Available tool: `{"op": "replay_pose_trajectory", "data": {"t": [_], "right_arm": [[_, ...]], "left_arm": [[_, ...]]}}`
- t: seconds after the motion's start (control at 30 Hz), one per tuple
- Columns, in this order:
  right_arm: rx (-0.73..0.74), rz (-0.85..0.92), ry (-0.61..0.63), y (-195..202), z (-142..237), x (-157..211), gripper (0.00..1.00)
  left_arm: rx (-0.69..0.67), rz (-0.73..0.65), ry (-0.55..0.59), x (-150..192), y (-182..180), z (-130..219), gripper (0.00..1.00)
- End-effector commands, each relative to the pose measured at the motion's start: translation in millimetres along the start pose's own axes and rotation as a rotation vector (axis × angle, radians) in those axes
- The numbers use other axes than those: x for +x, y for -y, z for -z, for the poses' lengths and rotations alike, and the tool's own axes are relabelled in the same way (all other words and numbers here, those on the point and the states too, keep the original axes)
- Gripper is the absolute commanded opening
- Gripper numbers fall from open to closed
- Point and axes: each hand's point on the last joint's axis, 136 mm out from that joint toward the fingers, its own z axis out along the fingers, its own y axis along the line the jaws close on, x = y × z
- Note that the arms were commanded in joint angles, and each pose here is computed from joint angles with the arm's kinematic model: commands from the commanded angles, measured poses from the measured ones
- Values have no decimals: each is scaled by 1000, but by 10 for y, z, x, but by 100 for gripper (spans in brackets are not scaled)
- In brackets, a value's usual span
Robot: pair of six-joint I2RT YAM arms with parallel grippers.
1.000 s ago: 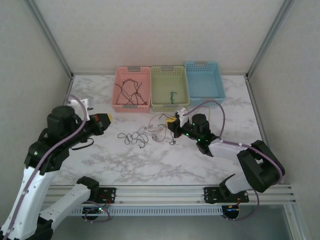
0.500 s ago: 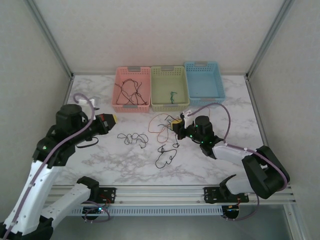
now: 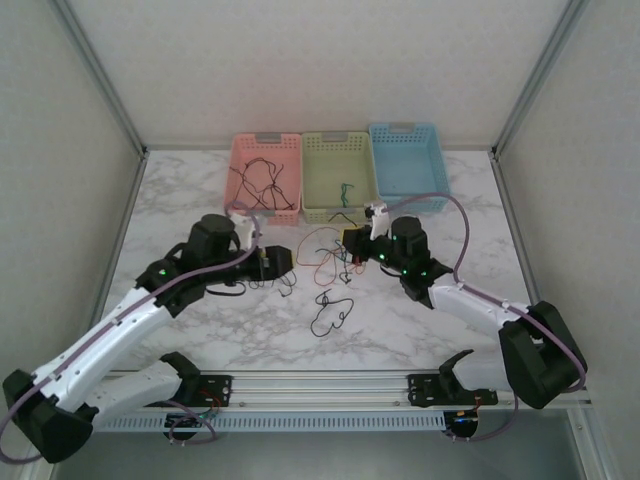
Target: Untangle the cables
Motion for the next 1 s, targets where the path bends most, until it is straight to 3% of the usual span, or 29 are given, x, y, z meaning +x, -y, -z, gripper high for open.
{"op": "replay_pose_trajectory", "data": {"t": [0.0, 0.3, 0.67, 0.87, 0.97], "right_arm": [[0, -95, -36, -145, -96, -85, 0], [-19, -155, -84, -295, -192, -50, 0], [-3, -144, -107, -277, -165, -11, 0], [5, -142, -109, -261, -177, -5, 0], [11, -139, -107, -253, -175, -11, 0]], "left_arm": [[54, -99, 19, -79, 330, -151, 68], [41, -226, -79, 50, 500, -608, 71], [70, -230, -146, 235, 512, -846, 50], [87, -233, -163, 304, 538, -853, 28], [89, -228, -171, 341, 520, -849, 31]]}}
